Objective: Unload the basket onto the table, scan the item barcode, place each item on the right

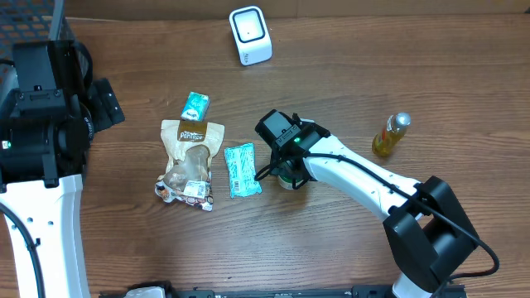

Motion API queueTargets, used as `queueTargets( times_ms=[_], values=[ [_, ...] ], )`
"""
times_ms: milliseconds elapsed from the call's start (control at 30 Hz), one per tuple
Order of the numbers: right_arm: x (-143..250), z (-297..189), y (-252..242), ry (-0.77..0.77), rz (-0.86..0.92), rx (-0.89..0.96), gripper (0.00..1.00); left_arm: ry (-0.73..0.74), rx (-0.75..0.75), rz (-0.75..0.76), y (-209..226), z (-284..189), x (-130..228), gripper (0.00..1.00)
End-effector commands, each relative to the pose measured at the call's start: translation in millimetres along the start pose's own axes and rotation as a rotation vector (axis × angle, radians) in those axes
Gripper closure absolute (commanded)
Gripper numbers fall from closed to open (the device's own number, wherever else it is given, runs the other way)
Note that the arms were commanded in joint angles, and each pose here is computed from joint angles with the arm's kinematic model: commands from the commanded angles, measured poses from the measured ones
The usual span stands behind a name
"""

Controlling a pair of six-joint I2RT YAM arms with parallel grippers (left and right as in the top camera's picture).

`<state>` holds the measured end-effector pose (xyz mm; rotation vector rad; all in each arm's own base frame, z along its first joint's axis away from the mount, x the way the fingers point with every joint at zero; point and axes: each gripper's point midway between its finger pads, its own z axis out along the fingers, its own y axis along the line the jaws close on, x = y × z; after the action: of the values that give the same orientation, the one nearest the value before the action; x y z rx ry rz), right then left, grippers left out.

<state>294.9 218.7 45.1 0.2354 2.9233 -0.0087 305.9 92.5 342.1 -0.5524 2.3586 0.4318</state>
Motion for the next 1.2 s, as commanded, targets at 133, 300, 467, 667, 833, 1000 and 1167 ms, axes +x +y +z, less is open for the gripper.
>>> queueTargets(
  times_ms=[133, 300, 467, 667, 833, 1000, 1167],
  values=[
    [17.7, 5.2, -0.3, 0.084, -0.002, -0.011, 0.29, -0.02, -0.005, -0.001, 2.1, -4.1, -5.6, 0.01],
    [10.8, 5.6, 1.3, 0.051, 0.0, -0.013, 0.08, -0.02, -0.005, -0.001, 2.1, -4.1, -5.6, 0.01],
    [0.6, 5.9, 1.5, -0.001, 0.004, -0.004, 0.06, -0.02, -0.005, -0.001, 2.1, -4.1, -5.6, 0.0],
    [-1.8, 5.9, 0.9, -0.013, 0.004, 0.0, 0.06, -0.02, -0.005, -0.001, 2.1, -4.1, -5.6, 0.01],
    [0.9, 6.0, 0.2, -0.004, 0.002, 0.004, 0.1, -0.02, -0.005, -0.001, 2.1, -4.0, -5.6, 0.0],
    [5.4, 6.0, 1.8, 0.021, 0.001, -0.008, 0.12, -0.02, -0.005, -0.001, 2.1, -4.1, -5.6, 0.01],
    [7.9, 6.0, 2.8, 0.034, 0.0, -0.015, 0.12, -0.02, -0.005, -0.001, 2.1, -4.1, -5.6, 0.01]
  ],
)
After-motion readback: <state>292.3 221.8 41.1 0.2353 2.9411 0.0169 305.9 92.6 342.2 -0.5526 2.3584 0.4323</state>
